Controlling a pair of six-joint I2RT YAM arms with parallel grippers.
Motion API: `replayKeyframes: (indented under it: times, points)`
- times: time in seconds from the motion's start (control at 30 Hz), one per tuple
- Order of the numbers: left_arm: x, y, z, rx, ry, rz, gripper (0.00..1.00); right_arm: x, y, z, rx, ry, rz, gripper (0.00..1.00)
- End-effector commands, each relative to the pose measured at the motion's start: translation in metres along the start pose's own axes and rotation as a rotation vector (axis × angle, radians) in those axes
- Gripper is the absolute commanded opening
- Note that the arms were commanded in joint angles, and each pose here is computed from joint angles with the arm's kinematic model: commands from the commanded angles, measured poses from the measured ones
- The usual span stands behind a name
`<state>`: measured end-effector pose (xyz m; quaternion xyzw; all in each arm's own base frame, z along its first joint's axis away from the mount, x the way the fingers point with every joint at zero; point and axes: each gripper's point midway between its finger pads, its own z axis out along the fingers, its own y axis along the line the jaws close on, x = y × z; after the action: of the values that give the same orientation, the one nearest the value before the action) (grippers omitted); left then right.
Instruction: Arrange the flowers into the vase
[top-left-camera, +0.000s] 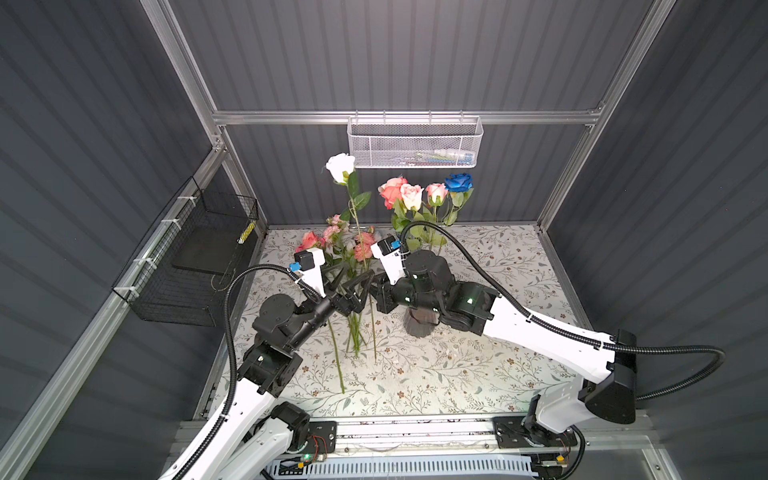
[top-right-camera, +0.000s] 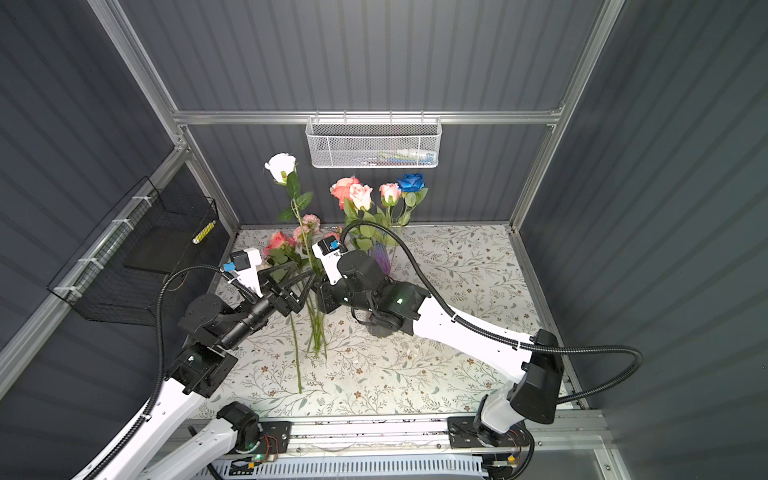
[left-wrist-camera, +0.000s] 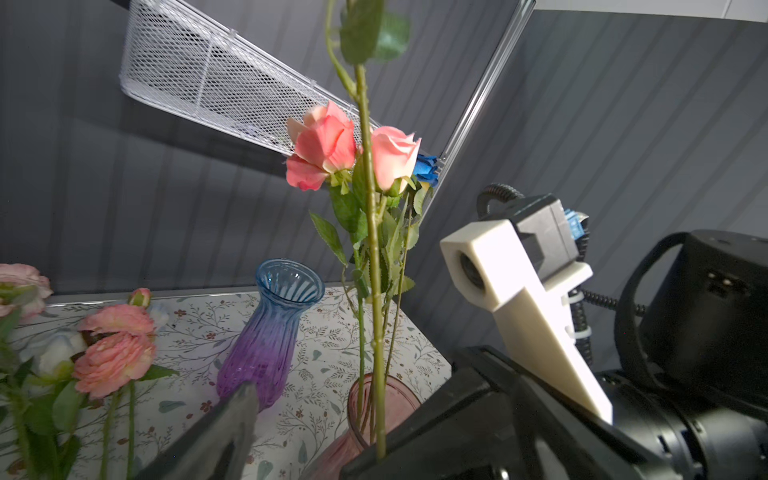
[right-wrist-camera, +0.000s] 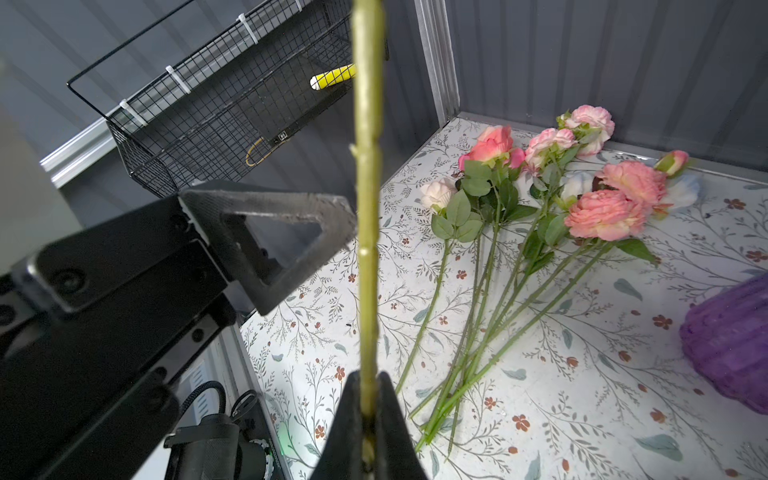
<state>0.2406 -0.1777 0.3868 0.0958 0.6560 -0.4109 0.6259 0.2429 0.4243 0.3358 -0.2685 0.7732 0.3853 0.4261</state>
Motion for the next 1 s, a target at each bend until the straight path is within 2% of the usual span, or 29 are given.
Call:
replayKeyframes:
  times: [0.0,0.17,0.43,0.6,0.77,0.87,0.97]
  points:
    - [-0.022,0.005,-0.023,-0.101,-0.051,0.067,0.99,-0.006,0.001,-0.012,0.013,-0.032,-0.028,0.03]
    - [-0.016,0.05,-0.06,-0.36,-0.115,-0.012,0.99,-0.015,0.0,-0.025,0.027,-0.058,-0.046,0.03]
    - [0.072,0.129,-0.096,-0.726,0.007,-0.214,0.99,-0.045,0.01,-0.038,0.035,-0.091,-0.122,0.03]
    - [0.106,0.15,-0.092,-0.813,0.089,-0.26,0.99,-0.061,0.009,-0.041,0.065,-0.125,-0.159,0.03]
    - [0.147,0.169,-0.089,-0.934,0.252,-0.3,0.99,-0.076,0.006,-0.058,0.102,-0.185,-0.194,0.03]
    - [0.16,0.176,-0.093,-0.986,0.277,-0.332,0.99,-0.085,-0.002,-0.072,0.156,-0.219,-0.225,0.03]
    - [0.167,0.178,-0.096,-0.984,0.248,-0.376,0.99,-0.095,-0.012,-0.09,0.214,-0.254,-0.249,0.02]
